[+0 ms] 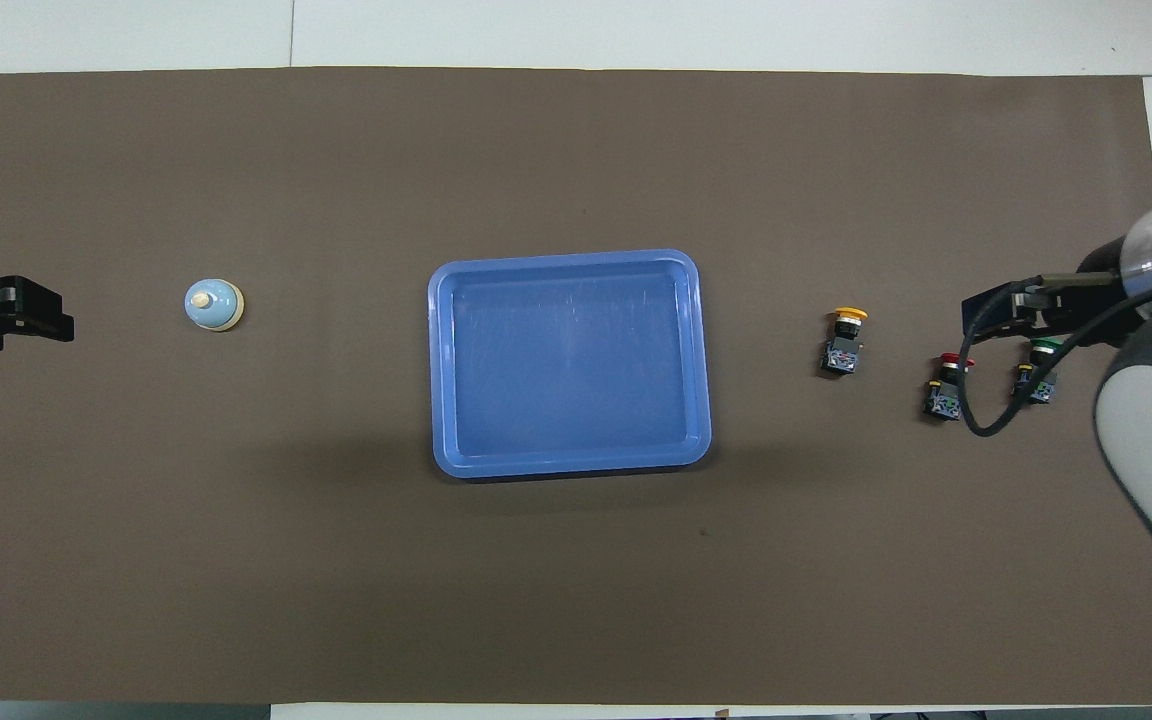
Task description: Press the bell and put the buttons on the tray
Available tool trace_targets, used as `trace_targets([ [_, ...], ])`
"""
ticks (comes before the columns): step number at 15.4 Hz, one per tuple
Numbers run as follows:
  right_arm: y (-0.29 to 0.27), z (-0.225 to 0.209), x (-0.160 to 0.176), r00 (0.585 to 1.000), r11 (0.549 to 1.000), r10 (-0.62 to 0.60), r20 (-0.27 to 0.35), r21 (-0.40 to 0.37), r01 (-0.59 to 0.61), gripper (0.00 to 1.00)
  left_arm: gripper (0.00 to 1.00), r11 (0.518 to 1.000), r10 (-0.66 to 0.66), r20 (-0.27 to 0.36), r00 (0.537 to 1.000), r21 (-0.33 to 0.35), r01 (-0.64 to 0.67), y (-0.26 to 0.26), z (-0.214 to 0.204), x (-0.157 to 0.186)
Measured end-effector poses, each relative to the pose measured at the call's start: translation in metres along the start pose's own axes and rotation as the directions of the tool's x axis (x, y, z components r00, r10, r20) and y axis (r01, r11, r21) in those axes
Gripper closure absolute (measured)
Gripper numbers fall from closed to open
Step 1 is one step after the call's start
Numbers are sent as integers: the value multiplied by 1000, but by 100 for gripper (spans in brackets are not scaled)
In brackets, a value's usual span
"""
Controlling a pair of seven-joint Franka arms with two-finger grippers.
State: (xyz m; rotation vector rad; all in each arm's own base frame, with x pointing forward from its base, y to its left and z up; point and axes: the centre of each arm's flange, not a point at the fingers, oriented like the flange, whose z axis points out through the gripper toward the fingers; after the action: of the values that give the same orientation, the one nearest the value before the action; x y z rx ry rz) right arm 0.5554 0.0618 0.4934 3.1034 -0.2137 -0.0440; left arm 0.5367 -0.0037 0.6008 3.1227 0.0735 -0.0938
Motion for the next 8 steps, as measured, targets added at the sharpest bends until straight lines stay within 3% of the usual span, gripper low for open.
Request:
trace_targets([
  [8,-26,119,7,995,997,64,-77,43,-61,0,0,1000,17,65,998,3,-18,8,24,10],
])
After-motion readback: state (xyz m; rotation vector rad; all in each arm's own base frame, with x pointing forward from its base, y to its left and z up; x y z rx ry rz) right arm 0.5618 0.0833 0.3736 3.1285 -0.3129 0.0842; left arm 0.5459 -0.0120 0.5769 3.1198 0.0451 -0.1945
